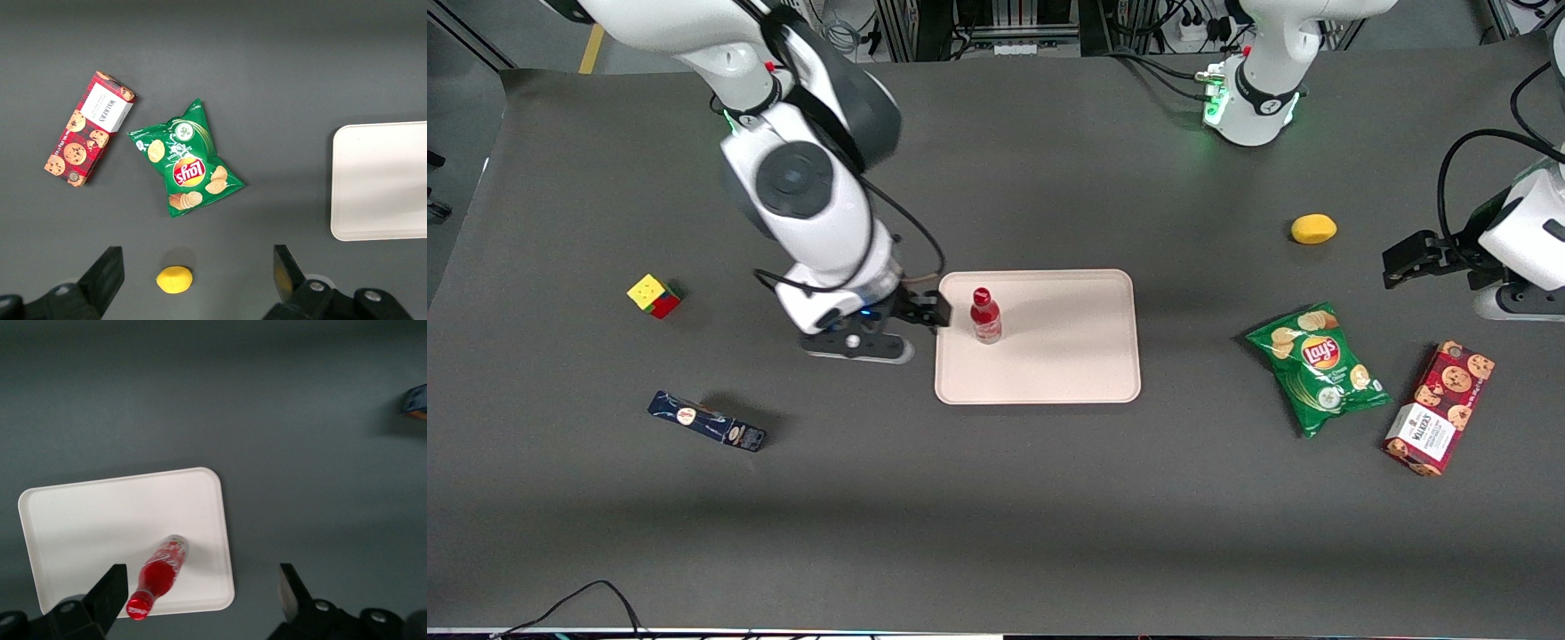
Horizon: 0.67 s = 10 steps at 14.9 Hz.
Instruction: Place coke bottle on tray
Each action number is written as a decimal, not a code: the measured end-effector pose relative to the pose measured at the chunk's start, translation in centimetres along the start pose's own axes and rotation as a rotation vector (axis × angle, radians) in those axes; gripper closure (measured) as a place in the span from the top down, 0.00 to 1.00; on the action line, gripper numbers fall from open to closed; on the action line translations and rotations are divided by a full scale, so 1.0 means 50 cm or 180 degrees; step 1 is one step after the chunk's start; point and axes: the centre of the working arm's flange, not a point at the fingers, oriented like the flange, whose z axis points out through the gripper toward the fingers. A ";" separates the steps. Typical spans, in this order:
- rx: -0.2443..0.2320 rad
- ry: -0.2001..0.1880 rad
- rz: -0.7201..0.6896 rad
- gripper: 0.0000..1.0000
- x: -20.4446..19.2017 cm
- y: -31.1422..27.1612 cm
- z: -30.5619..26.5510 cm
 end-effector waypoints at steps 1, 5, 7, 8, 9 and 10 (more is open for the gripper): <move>-0.0014 0.0044 -0.0013 1.00 0.005 0.031 -0.034; 0.0103 0.0077 -0.0095 1.00 0.025 0.209 -0.143; 0.0105 0.0113 -0.0184 1.00 0.030 0.331 -0.181; 0.0090 0.0125 -0.0212 1.00 0.026 0.388 -0.196; 0.0067 0.0112 -0.0215 1.00 0.019 0.444 -0.209; 0.0046 0.0063 -0.0223 1.00 0.010 0.494 -0.220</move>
